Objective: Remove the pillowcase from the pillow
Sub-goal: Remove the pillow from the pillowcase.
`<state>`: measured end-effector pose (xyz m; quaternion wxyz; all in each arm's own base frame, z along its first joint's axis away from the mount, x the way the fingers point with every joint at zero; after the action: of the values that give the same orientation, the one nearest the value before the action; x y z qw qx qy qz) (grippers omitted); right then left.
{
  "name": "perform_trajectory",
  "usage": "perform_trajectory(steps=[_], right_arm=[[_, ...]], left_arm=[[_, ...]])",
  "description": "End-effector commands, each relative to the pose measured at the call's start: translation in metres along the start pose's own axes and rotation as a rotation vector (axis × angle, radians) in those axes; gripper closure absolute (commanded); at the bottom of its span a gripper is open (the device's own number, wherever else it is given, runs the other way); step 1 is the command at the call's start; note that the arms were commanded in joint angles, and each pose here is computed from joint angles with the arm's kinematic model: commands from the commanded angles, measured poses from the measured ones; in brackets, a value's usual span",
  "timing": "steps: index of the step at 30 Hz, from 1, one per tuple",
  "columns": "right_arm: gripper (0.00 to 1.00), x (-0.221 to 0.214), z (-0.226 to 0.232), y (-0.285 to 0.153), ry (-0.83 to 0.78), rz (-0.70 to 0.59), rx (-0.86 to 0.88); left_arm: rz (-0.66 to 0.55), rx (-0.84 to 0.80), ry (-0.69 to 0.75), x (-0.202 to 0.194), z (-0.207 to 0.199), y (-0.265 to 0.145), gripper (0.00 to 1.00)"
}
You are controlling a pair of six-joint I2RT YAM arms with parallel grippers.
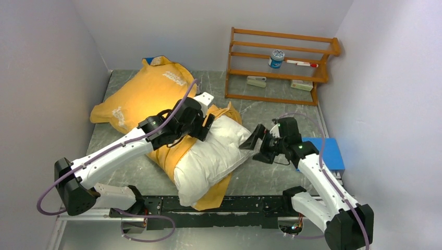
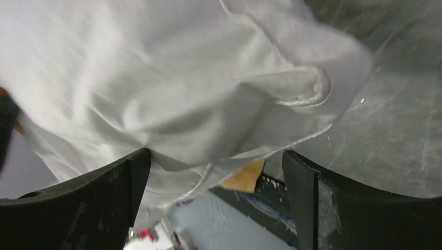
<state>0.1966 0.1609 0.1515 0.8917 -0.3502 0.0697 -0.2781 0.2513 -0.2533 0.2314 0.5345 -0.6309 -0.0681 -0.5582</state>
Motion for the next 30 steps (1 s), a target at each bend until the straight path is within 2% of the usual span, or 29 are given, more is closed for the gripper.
perform_trajectory(steps=[1,4,8,10,13,15,16,17,19,21,23,25,27,29,30], right_arm=[[0.0,-0.045,0.011,0.006,0.021,0.189,0.166],[0.0,-0.068,0.026,0.018,-0.003,0.25,0.214],[0.02,-0.073,0.046,0.039,-0.032,0.212,0.233],[0.23,-0.063,0.049,0.049,-0.007,0.163,0.21],[0.65,-0.031,0.05,0.054,-0.042,0.009,0.086],[0.89,0.006,0.046,0.041,-0.089,-0.176,-0.073],[0.96,0.026,0.035,0.028,-0.099,-0.274,-0.183],[0.98,0.05,0.03,0.012,-0.105,-0.39,-0.254],[0.97,0.095,0.017,-0.018,-0.09,-0.549,-0.337],[0.95,0.129,-0.003,-0.033,-0.077,-0.535,-0.342],[0.88,0.14,-0.011,-0.026,-0.106,-0.383,-0.282],[0.82,0.131,-0.015,-0.011,-0.125,-0.199,-0.287],[0.67,0.116,-0.013,0.0,-0.119,-0.078,-0.261],[0.37,0.113,-0.011,-0.004,-0.115,-0.115,-0.241],[0.25,0.113,-0.009,-0.011,-0.121,-0.158,-0.231]], left_arm=[[0.055,0.06,-0.002,-0.02,0.016,0.006,0.25],[0.091,0.058,0.011,-0.028,0.015,0.013,0.32],[0.099,0.026,0.006,-0.032,0.009,0.016,0.43],[0.096,0.01,0.0,-0.033,0.006,0.017,0.51],[0.103,0.03,-0.002,-0.034,0.01,0.013,0.55],[0.1,0.073,-0.003,-0.034,0.019,0.006,0.5],[0.09,0.1,-0.005,-0.032,0.024,0.002,0.45],[0.076,0.125,-0.009,-0.029,0.03,-0.003,0.4],[0.048,0.166,-0.018,-0.024,0.039,-0.012,0.32],[0.025,0.195,-0.025,-0.021,0.046,-0.018,0.27],[0.014,0.217,-0.036,-0.018,0.051,-0.021,0.25],[0.003,0.223,-0.049,-0.016,0.054,-0.021,0.25],[-0.002,0.217,-0.065,-0.015,0.054,-0.018,0.24],[0.0,0.209,-0.084,-0.015,0.056,-0.015,0.24],[0.002,0.203,-0.092,-0.016,0.056,-0.013,0.25]])
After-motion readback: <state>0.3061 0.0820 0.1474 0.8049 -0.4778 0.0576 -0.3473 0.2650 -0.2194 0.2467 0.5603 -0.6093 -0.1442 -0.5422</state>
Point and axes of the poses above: each gripper's point midway between its finger pads, its own y axis out along the fingers, its own z axis along the line the jaws close on, x = y × z, the point moved 1 cm from there along -y, back along the fingers, and after that the axes turned 12 degrees about y, right-handed, at the moved point
